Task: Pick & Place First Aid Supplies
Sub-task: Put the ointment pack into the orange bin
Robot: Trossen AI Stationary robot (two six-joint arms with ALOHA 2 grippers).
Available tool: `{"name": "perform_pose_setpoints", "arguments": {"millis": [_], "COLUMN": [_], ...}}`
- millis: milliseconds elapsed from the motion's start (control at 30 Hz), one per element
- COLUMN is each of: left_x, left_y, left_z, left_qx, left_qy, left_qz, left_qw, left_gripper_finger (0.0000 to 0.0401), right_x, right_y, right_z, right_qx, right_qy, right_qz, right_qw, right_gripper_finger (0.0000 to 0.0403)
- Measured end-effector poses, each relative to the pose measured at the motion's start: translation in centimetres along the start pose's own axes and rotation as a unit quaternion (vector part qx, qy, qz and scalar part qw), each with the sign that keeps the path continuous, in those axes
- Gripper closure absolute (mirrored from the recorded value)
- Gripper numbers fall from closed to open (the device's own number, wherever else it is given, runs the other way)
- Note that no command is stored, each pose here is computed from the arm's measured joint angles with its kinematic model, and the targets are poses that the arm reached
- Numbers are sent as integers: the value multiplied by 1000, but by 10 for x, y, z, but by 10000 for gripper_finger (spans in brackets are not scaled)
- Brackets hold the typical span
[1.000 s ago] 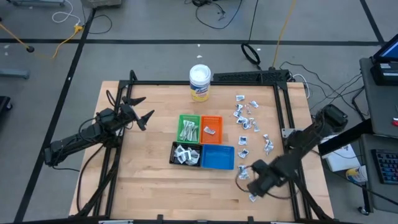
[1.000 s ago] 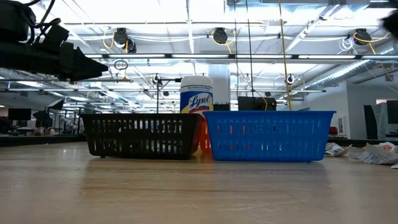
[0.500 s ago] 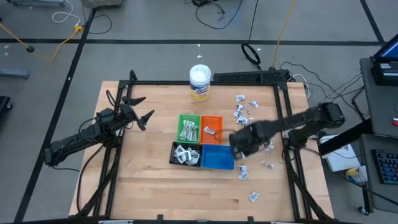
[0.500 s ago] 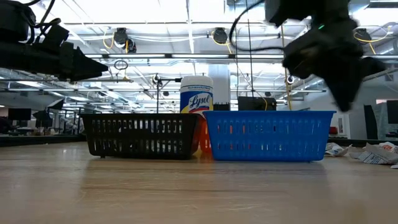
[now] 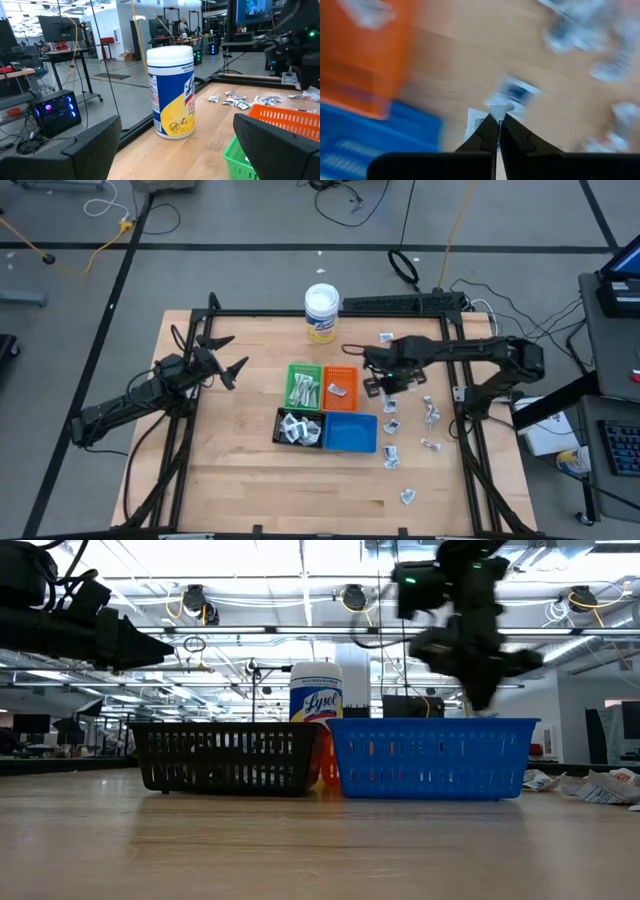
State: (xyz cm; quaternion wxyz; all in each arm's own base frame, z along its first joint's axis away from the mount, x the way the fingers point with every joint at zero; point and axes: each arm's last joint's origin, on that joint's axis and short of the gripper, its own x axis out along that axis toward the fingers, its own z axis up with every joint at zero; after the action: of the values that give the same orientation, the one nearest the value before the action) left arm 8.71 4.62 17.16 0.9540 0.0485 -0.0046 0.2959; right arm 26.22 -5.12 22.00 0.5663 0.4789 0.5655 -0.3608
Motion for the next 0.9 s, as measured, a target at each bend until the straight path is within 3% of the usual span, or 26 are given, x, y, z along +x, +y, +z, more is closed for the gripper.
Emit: {"name": "perform_pose_setpoints", "arguments": {"millis": [467, 900], "left_x": [0, 0], "left_y": [0, 0], "left_z": [0, 0], "left_qx": [0, 0], "left_qy": [0, 0], "left_qz": [0, 0], "left_qw": [1000, 1000], "left_gripper_finger": [9, 9], "right_x": [-42, 18], "right_y": [96, 119], "right_z": [45, 61], "right_qx": [-88, -113], "right_qy": [-37, -36], "right_qz": [38, -13], "right_qw": [995, 993], "right_gripper_finger": [403, 403]}}
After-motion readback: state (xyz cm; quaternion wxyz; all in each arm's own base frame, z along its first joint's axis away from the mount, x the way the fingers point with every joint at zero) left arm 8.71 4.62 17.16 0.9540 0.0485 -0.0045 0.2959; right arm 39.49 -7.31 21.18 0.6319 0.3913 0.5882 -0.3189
